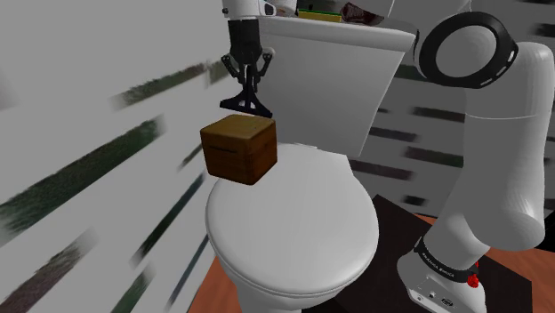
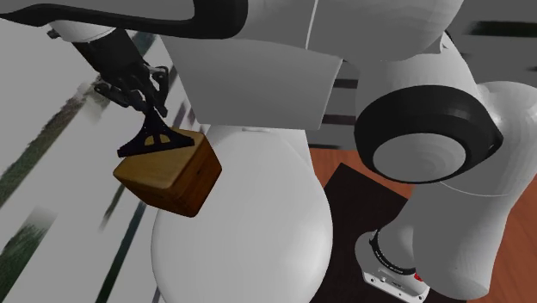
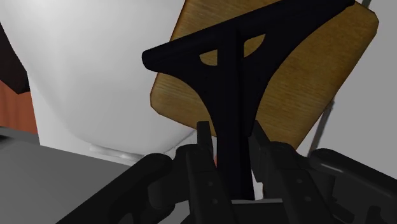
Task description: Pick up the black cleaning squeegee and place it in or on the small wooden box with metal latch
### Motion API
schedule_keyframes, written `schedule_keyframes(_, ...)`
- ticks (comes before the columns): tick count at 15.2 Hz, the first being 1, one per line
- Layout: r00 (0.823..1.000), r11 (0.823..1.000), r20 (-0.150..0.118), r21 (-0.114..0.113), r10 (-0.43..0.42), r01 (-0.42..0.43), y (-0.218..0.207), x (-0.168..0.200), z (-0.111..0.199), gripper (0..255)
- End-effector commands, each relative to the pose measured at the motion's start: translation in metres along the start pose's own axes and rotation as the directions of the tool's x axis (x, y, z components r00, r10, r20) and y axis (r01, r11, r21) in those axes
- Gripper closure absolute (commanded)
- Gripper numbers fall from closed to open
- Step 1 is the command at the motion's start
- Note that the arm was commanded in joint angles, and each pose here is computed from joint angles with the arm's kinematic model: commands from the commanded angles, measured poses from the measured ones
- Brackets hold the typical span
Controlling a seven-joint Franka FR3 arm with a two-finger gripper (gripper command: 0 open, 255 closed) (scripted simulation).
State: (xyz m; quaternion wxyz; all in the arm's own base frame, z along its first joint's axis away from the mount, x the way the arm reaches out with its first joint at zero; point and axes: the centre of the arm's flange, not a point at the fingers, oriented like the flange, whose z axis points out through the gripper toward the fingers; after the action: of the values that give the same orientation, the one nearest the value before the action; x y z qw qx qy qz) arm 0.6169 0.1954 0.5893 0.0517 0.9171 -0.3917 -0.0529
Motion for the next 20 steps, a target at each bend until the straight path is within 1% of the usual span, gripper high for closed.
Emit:
schedule_keyframes(1, 1.000, 1.000, 0.000, 0.000, 0.000, 0.000, -0.005, -0.011, -0.005, 255)
schedule_keyframes(3, 1.000, 1.000, 0.000, 0.000, 0.000, 0.000, -0.018, -0.037, -0.008, 255)
schedule_keyframes(17, 1.000, 1.000, 0.000, 0.000, 0.000, 0.000, -0.028, -0.032, 0.065, 255)
schedule_keyframes(20, 1.000, 1.000, 0.000, 0.000, 0.000, 0.000, -0.028, -0.032, 0.065, 255)
